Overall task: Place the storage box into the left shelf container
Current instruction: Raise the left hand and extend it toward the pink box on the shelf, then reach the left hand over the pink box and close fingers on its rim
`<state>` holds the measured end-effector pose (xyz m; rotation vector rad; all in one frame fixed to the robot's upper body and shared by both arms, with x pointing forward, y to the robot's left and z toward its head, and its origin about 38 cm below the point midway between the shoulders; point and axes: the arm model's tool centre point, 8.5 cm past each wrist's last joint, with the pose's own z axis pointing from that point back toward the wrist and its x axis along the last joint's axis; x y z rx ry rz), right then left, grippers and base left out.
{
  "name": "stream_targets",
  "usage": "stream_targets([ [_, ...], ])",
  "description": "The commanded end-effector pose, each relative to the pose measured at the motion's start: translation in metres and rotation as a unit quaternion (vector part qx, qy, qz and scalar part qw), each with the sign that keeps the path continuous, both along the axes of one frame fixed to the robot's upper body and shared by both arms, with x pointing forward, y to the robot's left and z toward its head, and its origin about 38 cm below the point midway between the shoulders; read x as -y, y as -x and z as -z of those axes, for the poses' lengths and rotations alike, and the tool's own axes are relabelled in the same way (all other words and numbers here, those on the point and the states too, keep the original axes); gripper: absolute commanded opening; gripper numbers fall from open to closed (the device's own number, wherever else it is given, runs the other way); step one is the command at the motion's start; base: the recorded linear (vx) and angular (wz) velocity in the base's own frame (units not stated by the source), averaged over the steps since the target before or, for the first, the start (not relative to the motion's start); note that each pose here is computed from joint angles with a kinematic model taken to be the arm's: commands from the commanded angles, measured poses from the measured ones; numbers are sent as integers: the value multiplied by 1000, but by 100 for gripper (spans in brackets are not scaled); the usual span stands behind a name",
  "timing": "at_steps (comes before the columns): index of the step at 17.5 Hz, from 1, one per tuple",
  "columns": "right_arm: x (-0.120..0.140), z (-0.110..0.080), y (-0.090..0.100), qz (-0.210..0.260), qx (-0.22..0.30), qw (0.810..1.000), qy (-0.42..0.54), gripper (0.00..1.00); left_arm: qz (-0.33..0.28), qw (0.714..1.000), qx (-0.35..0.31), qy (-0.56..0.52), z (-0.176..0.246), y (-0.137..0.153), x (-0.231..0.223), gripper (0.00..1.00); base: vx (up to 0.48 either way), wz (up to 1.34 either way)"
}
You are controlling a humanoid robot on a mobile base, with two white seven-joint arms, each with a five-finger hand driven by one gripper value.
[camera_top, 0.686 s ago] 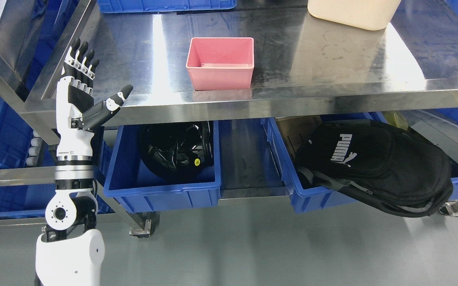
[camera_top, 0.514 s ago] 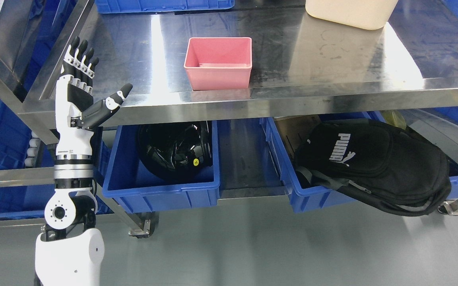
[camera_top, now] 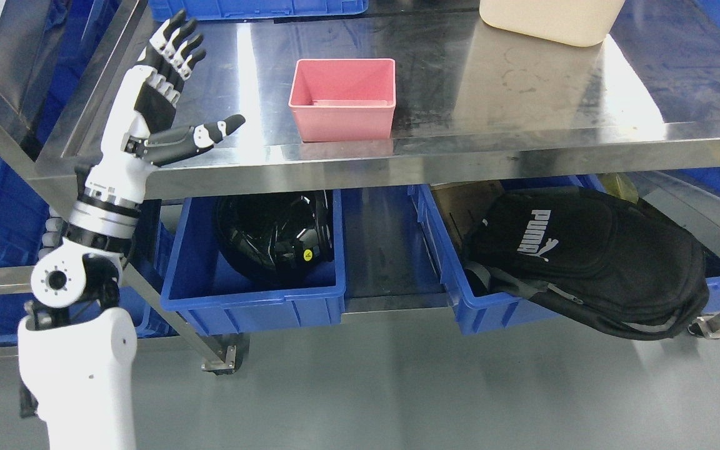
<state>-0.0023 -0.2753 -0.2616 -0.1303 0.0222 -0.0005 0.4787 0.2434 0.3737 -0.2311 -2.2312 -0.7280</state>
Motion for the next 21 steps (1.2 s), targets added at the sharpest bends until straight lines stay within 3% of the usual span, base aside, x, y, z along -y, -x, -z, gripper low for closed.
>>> stream_targets([
  [1,11,-1,0,1,5,1000,9,100,-21,975,-39,-219,-57,-39,-31,99,0,0],
  [5,11,-1,0,1,5,1000,9,100,18,925,-101,-365,-23,-70,29,100,0,0],
  [12,11,-1,0,1,5,1000,9,100,60,880,-121,-455,-7,-85,114,98,0,0],
  [18,11,-1,0,1,5,1000,9,100,37,855,-141,-497,5,-96,131,91,0,0],
  [21,11,-1,0,1,5,1000,9,100,43,857,-149,-491,9,-97,136,78,0,0],
])
